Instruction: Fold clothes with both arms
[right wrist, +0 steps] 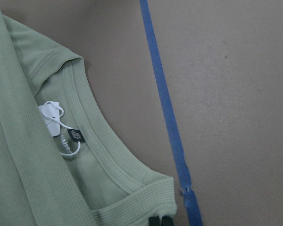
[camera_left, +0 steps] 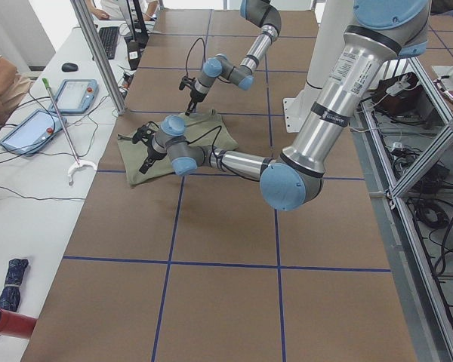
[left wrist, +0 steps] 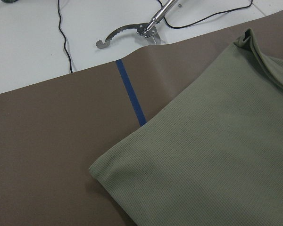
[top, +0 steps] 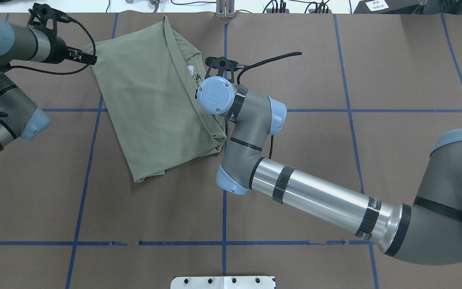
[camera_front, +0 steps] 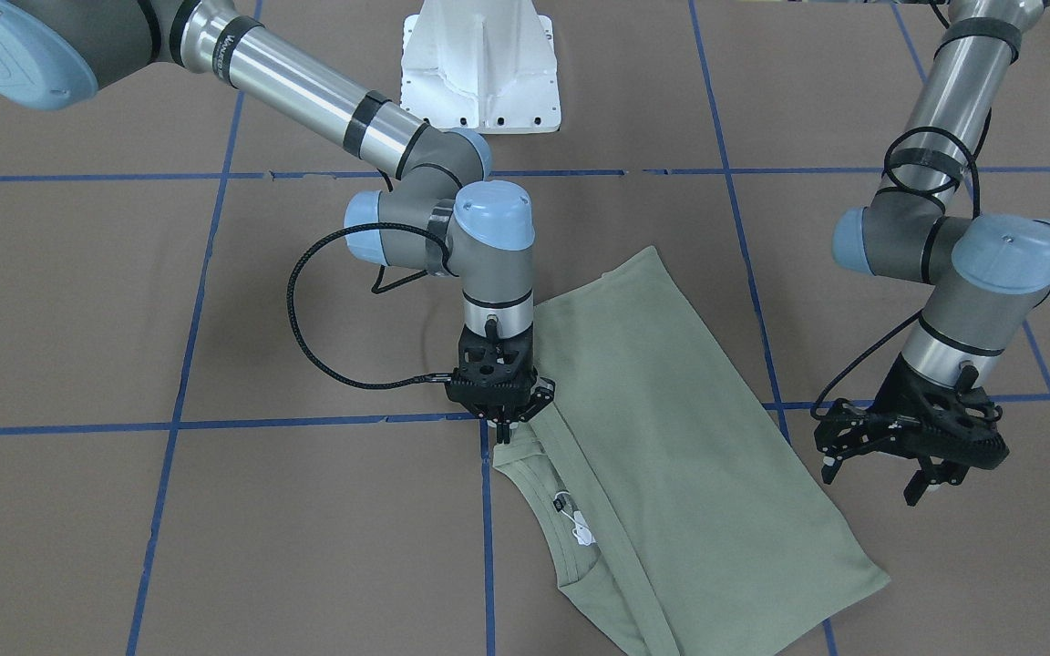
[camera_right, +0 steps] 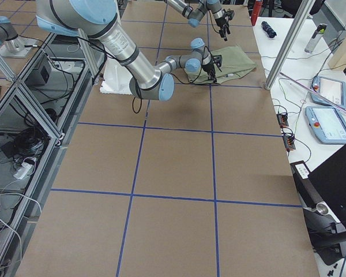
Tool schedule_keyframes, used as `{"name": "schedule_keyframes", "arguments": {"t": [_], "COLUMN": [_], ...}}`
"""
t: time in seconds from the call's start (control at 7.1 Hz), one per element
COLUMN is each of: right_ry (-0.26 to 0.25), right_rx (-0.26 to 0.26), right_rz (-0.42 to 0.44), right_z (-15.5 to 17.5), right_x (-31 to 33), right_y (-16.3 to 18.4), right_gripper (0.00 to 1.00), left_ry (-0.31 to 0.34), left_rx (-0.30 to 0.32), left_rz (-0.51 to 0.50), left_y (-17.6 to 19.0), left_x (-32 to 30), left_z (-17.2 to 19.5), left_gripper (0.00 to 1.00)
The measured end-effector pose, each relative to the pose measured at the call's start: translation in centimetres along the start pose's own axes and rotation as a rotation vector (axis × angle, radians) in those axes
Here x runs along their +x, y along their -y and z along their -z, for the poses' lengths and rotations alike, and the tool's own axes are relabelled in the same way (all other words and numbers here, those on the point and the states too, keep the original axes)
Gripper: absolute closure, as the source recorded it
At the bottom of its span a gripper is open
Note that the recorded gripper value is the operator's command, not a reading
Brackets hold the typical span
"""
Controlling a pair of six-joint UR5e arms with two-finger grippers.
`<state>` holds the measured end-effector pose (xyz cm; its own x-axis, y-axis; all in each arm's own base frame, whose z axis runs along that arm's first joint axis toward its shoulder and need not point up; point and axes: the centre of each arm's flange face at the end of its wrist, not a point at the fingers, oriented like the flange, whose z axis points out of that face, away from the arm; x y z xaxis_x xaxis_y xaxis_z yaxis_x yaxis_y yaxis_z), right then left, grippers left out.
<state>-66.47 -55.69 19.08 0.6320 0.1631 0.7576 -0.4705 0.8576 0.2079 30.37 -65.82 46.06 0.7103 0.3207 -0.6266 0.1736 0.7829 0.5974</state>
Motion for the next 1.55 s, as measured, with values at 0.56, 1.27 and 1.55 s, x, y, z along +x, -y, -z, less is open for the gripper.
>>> {"name": "schedule_keyframes", "arguments": {"t": [0.56, 1.27, 1.55], "right_ry": [0.033, 0.031, 0.007], "right_rx": [-0.035, 0.01, 0.015], "right_rz": [0.015, 0.054, 0.099], "right_z": [7.6, 14.9, 14.4], "right_x": [8.4, 21.6, 23.0], "right_y": [-6.1, -16.8, -17.3], "right_gripper": [1.0, 0.85, 0.0], "left_ry": [-0.027, -0.032, -0.033], "left_rx": [0.008, 0.012, 0.013], "left_rz": [0.018, 0.017, 0.017], "left_y": [-0.6, -0.6, -0.7], "left_x": [1.2, 1.3, 1.4], "left_z": [-0.4, -0.4, -0.4], "left_gripper": [0.0, 0.0, 0.0]}}
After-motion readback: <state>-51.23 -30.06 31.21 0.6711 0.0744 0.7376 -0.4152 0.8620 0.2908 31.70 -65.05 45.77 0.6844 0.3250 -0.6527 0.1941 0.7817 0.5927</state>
